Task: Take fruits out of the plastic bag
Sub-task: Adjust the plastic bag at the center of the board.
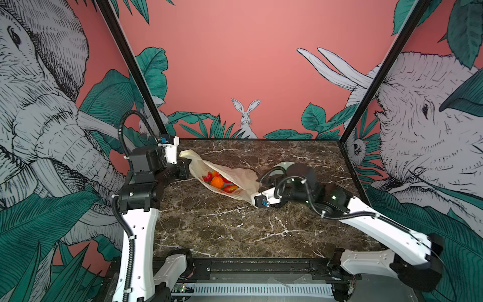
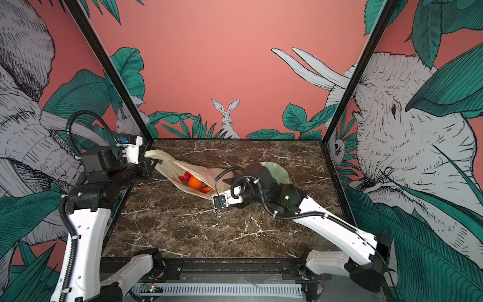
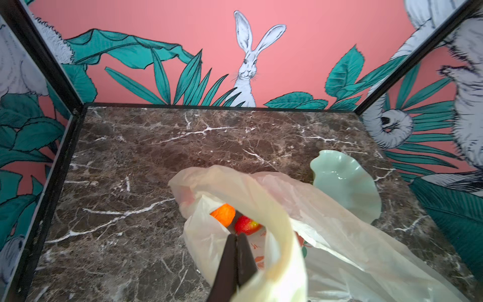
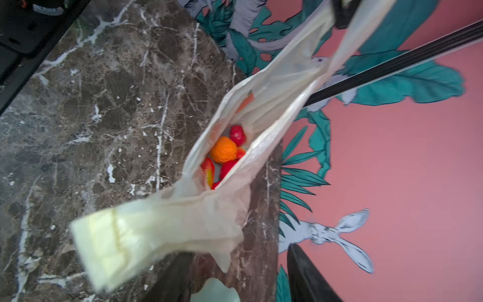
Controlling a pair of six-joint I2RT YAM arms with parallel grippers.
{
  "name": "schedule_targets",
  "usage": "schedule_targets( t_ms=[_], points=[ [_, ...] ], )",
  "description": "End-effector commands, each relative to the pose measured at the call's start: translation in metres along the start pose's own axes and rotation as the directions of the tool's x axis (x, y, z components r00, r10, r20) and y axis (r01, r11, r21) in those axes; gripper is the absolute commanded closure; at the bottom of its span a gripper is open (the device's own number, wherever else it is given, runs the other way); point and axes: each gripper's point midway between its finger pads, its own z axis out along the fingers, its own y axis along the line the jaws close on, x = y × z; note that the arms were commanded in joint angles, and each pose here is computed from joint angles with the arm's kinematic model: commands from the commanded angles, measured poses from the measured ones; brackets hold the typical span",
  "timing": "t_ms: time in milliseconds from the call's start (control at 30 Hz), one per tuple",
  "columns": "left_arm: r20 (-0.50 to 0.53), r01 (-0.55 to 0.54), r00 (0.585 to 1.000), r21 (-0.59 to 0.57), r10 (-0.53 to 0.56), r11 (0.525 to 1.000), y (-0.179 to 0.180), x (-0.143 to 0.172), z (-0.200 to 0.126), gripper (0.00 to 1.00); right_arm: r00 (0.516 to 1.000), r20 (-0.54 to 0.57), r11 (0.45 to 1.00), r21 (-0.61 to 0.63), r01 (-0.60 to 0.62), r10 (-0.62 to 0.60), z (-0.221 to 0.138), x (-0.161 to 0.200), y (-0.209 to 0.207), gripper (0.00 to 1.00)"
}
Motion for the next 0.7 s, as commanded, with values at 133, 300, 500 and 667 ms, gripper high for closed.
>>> schedule_targets(
  t_ms=[133,300,500,667],
  points=[
    [0.040,-0.009,0.999,0.134,0.003,0.991,-0.025,0.015,-0.008,1.00,0.980,0.124,0.970,0.165,-0.177,0.158,-0.062,-0.033,-0.050,0.43],
    [-0.002,-0.003,1.000,0.203,0.003,0.979,-0.038,0.042,-0.013,1.00,0.939,0.198,0.960,-0.081,-0.269,0.280,-0.018,-0.078,-0.054,0.70],
    [-0.035,0.013,0.999,0.213,-0.006,0.977,-0.042,0.058,-0.019,1.00,0.974,0.147,0.965,-0.221,-0.139,0.174,0.060,-0.090,-0.025,1.00],
    [-0.041,0.029,0.999,0.210,-0.021,0.977,-0.043,0.060,-0.021,1.00,0.991,0.096,0.945,-0.321,-0.057,0.093,0.102,-0.079,0.007,1.00]
  ],
)
